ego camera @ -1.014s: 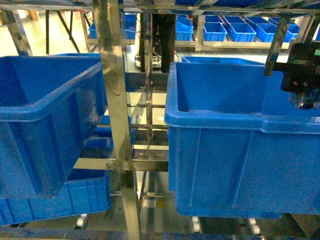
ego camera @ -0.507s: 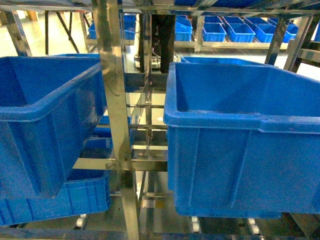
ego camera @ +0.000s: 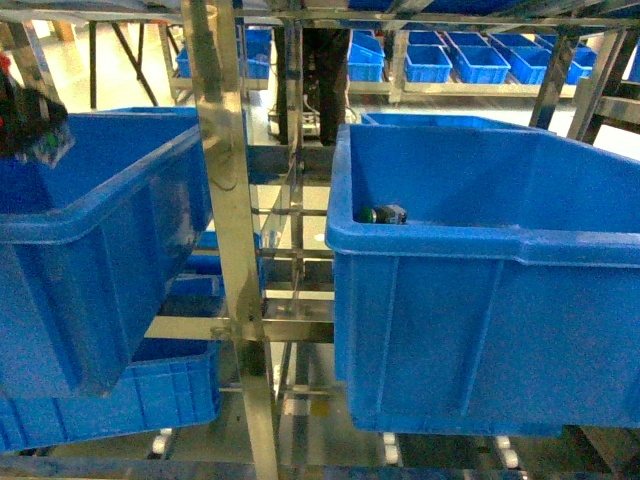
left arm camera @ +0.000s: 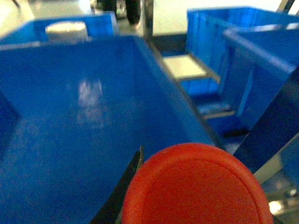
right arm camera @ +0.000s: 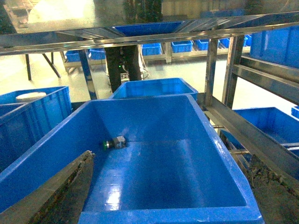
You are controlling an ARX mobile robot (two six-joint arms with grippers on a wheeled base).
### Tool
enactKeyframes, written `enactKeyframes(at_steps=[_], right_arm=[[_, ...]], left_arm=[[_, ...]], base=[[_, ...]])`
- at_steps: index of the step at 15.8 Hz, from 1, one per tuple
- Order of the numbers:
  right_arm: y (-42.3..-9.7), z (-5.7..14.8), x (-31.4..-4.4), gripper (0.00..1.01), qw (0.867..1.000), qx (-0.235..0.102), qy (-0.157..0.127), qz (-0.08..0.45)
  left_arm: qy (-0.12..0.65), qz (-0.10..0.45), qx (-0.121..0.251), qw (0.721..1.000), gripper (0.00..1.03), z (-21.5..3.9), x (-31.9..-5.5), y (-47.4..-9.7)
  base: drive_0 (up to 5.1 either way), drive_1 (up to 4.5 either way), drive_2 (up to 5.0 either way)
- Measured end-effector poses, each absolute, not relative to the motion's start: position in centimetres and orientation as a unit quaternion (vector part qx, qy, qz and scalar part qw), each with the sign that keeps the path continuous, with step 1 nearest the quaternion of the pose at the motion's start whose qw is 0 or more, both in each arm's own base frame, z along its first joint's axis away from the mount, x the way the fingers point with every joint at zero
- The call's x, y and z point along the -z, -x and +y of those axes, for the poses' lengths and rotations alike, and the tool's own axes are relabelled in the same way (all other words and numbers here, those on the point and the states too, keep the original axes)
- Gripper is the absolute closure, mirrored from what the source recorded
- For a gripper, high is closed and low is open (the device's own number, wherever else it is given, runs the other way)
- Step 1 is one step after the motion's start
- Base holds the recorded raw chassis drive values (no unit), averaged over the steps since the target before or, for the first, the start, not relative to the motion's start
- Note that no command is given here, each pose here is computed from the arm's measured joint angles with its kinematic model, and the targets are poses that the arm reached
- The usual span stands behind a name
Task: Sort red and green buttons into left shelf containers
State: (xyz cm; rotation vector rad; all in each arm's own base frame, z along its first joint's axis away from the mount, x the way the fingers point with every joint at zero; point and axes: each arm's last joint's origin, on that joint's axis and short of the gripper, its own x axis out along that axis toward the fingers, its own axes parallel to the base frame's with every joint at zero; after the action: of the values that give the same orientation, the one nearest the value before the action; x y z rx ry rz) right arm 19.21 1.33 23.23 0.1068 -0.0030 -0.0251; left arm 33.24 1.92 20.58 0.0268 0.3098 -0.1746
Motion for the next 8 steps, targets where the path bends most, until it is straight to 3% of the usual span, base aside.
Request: enactKeyframes(at_steps=[1,2,4,6,7,8], right_arm=[[-19.2,1.3,-23.2,0.03,0.999,0.013,-0.053,-0.001],[-19.2,1.3,-23.2,0.03,0.999,0.013,-0.053,-0.002],[-19.2,1.3,-23.2,0.03,0.999,0.013,-0.053,-0.001],[-19.2,1.3,-23.2,0.03,0.999,0.013,-0.053,-0.001],[-19.2,1.3,-23.2,0.03,0.999,0.013,-0.053,-0.002],[-19.2,1.3,-23.2,0.03,0.999,0.013,-0.053,-0.002]], left_arm=[[-0.033,0.171,0.059,0.983,0.73,2.9,-19.3,-34.4],[-0.047,0.170,0.025,0.984,0.59,3.8,-19.4,-35.0],[-0.055,0.133,-0.012,0.989,0.32,5.2,-22.0,-36.0],[-0.033,0.143,0.020,0.989,0.10,4.3,-23.1,-34.8],[-0.006,0.153,0.051,0.987,0.04,3.8,-24.9,-32.7],[0.026,0.116,0.078,0.990,0.05,2.9,-28.8,-29.9]], base=[[0.0,0.00,0.0],[0.0,0.00,0.0],[0.0,0.00,0.0],[0.0,0.00,0.0],[0.0,0.00,0.0],[0.0,0.00,0.0]])
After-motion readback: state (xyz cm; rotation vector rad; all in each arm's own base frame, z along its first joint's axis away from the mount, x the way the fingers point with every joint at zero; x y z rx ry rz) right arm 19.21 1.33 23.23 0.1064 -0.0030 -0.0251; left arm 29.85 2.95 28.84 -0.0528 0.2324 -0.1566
